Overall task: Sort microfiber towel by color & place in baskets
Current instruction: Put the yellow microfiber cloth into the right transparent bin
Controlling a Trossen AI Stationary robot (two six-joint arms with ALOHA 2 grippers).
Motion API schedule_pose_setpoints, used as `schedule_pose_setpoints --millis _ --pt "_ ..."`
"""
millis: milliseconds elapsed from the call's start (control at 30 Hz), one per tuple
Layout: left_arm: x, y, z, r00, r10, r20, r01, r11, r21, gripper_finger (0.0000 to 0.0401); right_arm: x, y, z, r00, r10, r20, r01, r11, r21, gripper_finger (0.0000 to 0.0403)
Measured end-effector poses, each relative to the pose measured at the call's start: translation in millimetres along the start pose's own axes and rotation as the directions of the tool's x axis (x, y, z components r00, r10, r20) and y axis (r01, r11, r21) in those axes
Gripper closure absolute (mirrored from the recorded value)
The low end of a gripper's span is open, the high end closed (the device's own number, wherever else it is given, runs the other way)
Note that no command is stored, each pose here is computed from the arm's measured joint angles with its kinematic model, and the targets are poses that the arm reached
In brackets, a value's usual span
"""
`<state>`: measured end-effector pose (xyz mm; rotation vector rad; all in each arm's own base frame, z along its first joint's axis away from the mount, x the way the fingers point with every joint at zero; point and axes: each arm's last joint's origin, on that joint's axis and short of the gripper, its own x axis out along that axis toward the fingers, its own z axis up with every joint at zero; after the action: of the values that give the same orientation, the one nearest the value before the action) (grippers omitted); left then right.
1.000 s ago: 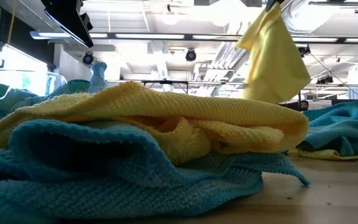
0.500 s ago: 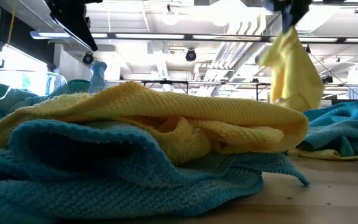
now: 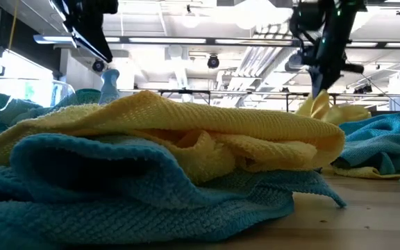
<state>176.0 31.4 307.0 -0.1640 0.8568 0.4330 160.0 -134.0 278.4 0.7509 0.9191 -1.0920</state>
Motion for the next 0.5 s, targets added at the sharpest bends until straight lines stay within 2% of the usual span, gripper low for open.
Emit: schedule_pose_setpoints --millis 167,300,500 --pt "1 3 1 1.000 0.010 -0.001 -0.010 0.999 -0.031 0.0323 20 -18 9 0.997 0.073 -0.016 -0.072 0.994 0.082 0.0403" --pt "1 5 1 1.000 0.017 -0.001 -0.018 0.999 -0.046 0.0323 35 -26 10 0.997 0.047 -0.068 -0.040 0.994 0.099 0.0403" --pt "1 6 0 1.000 0.023 -0.009 -0.023 0.997 -0.069 0.0323 67 -19 15 0.987 0.014 -0.161 -0.004 0.998 0.064 0.0403"
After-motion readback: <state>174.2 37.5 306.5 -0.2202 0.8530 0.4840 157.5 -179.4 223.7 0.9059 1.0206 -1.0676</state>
